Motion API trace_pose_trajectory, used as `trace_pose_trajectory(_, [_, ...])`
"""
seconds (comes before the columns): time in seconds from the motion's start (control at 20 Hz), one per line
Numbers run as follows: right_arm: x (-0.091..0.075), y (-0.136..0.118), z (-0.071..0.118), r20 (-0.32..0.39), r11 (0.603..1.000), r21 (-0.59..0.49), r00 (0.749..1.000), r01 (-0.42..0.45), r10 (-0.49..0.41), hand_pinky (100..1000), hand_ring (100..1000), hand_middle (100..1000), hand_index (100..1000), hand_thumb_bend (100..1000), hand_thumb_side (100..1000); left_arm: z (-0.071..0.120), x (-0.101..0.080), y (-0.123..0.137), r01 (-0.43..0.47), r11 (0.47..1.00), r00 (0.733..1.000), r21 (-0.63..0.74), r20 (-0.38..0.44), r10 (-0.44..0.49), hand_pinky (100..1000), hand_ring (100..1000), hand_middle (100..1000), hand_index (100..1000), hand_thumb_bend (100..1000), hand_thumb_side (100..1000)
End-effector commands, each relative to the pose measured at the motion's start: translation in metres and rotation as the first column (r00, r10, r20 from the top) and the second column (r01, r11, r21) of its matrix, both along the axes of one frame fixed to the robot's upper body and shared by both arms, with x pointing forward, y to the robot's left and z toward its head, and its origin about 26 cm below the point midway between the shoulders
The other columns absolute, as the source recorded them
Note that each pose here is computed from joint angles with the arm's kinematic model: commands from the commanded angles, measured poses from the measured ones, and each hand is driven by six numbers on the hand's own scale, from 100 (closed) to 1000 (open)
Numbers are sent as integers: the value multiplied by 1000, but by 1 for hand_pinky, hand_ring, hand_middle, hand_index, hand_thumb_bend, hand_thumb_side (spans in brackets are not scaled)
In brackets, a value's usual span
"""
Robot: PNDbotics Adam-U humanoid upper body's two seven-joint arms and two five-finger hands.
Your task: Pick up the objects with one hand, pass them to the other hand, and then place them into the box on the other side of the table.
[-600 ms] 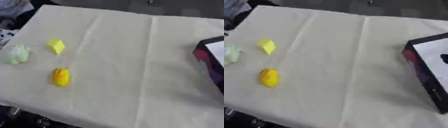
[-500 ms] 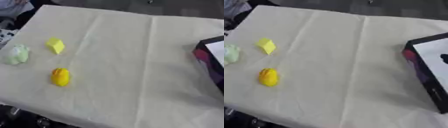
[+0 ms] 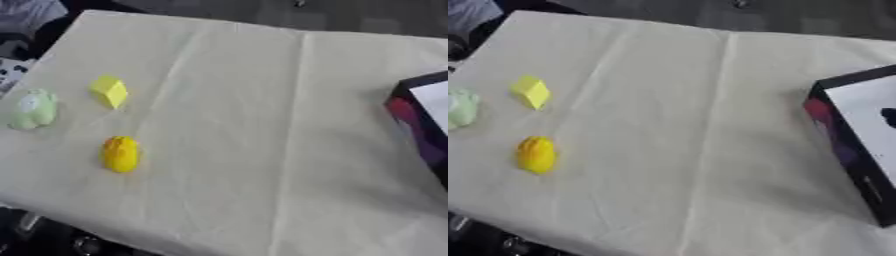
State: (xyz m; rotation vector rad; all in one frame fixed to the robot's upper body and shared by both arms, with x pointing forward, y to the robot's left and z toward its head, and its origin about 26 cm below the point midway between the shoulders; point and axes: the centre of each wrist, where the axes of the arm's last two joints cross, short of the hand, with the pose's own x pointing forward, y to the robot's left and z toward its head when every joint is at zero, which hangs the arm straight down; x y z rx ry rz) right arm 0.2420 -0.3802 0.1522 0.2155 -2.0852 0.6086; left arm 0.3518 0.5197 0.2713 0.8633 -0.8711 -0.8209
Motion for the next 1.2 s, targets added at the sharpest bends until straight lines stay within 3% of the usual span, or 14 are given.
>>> trace_pose_trajectory(0.05, [-1,-1,12,23,999,-35,1000,-12,13,1000,925,983,1000,100,602,22,-6,6,-9,999,1000,33,17,8,920,909,811,861,783,411])
trace_pose_trajectory(0.6, [1,2,11,32,999,-49,999,-10,12,1000,927,984,1000,100,608,4,12,2,67,997,989,29,-132,-62,946,934,830,893,855,438])
trace_pose_trajectory(1.2, [2,4,10,19,998,-54,1000,-24,25,1000,927,983,1000,100,610,-48,49,-9,4,992,948,130,-317,38,954,939,829,892,916,403])
